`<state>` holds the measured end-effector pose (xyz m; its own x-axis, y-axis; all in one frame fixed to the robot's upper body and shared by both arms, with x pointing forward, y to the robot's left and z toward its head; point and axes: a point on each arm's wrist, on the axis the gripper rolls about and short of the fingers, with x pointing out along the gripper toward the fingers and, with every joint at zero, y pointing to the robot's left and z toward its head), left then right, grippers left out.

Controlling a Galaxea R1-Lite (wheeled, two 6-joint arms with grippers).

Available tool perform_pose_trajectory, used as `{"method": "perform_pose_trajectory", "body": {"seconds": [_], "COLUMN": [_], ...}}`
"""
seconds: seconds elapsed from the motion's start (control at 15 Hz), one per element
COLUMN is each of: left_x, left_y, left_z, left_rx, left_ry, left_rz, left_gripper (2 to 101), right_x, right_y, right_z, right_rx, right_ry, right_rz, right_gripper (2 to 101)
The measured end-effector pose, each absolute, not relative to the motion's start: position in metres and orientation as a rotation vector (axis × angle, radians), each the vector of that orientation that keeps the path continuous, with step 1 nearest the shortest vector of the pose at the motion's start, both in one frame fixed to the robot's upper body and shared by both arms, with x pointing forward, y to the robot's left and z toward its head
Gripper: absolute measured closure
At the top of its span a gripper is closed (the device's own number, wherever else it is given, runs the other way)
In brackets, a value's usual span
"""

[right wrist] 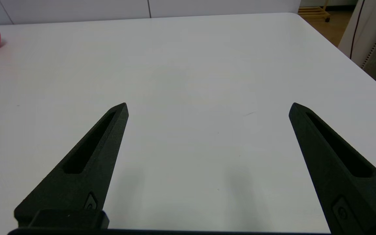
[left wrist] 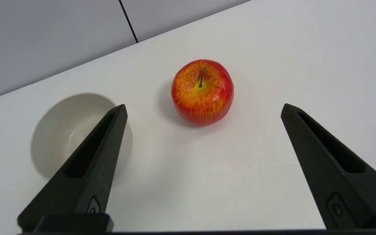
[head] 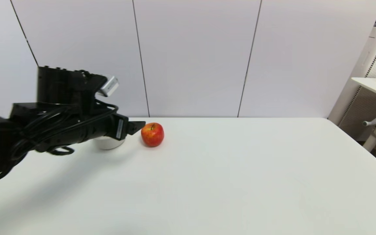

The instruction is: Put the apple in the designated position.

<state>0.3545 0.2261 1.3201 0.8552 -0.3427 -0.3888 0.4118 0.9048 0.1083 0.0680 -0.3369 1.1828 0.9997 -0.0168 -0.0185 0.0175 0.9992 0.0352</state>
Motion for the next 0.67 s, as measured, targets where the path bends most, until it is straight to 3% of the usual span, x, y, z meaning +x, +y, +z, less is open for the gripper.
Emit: {"method": "perform_pose_trajectory", "body": {"seconds": [0.27, 0.67], "left_x": [0.262, 0.149], "left_y": [0.276, 0.328], "left_z": [1.301, 1.240], "left_rx": [0.196, 0.203], "left_ry": [0.323, 0.219], "left_rz": [-0.338, -0.106], "left_gripper": [6.9, 6.1], "right_x": [0.068, 0.068], "right_y": [-0.337, -0.337], "right_z": [1.183, 1.183], "right_rx": [0.035, 0.035], "right_ry": [0.018, 0.018], "right_rz": [-0.017, -0.017], "right_gripper": [5.0, 5.0]}}
